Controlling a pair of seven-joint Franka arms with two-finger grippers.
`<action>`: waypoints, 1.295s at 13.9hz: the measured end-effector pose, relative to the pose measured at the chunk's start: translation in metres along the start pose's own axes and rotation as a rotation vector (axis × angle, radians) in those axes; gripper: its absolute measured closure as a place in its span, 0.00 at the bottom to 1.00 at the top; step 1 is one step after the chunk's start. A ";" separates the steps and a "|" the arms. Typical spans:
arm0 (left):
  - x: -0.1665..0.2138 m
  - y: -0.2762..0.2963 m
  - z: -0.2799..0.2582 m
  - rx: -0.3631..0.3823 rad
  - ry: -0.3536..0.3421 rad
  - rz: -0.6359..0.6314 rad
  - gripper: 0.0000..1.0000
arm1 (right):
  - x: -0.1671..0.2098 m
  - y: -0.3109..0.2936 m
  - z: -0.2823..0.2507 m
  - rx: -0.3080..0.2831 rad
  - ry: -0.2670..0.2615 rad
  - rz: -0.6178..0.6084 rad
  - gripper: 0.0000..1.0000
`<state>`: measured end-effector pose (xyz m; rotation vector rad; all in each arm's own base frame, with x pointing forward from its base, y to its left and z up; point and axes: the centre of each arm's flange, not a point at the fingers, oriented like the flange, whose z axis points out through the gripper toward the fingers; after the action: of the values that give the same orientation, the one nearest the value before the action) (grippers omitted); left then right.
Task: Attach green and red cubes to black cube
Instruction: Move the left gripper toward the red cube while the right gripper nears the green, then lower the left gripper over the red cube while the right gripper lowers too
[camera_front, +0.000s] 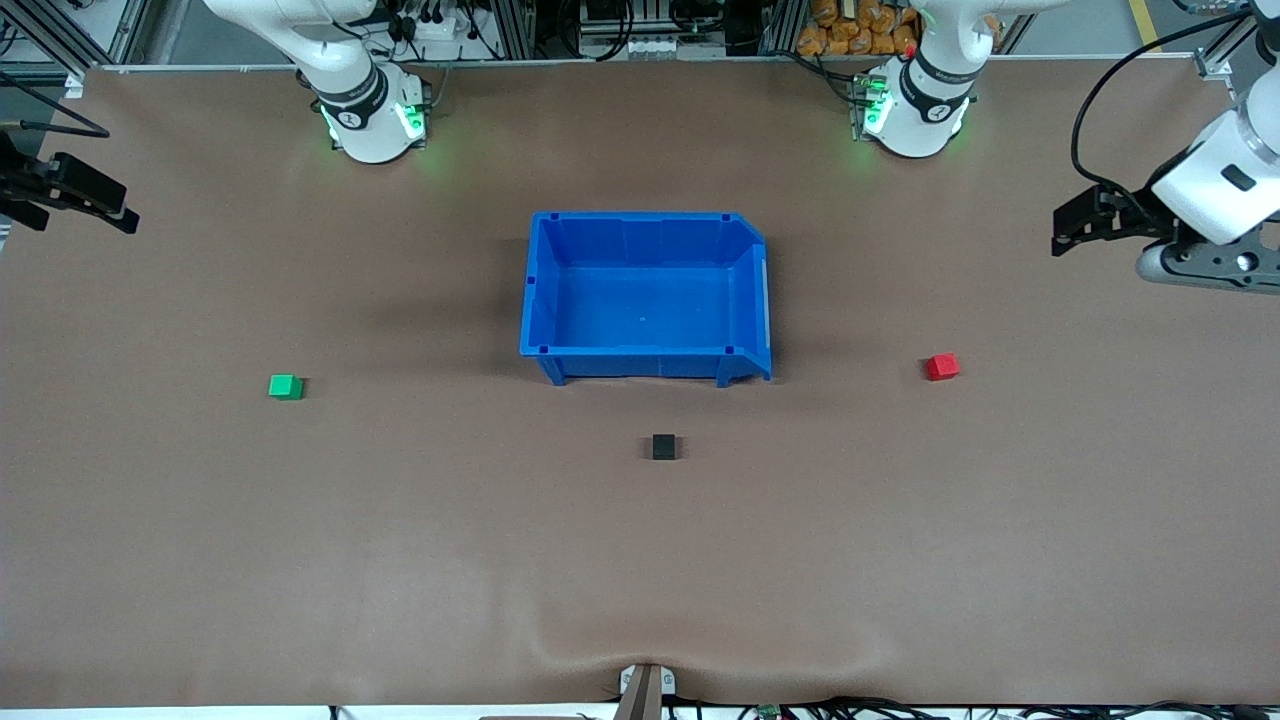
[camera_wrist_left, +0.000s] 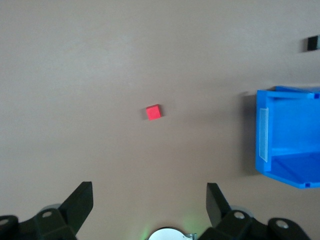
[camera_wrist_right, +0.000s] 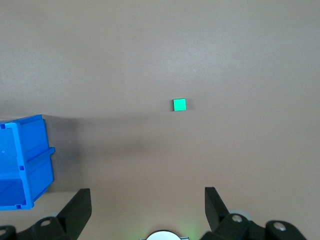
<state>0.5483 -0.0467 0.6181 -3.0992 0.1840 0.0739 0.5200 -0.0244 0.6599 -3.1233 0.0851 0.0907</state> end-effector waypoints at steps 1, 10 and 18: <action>0.001 -0.010 0.003 -0.007 -0.007 -0.018 0.00 | 0.000 0.000 0.000 0.000 0.000 0.000 0.00; 0.012 -0.012 0.070 -0.028 -0.105 -0.031 0.00 | 0.021 0.000 0.021 -0.002 -0.007 0.001 0.00; 0.017 -0.007 0.165 -0.027 -0.050 -0.042 0.00 | 0.058 0.000 0.055 -0.007 -0.007 0.004 0.00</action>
<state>0.5584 -0.0354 0.4529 -3.1224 0.1172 0.1539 0.5748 -0.0263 0.6017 -3.1294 0.0915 0.1020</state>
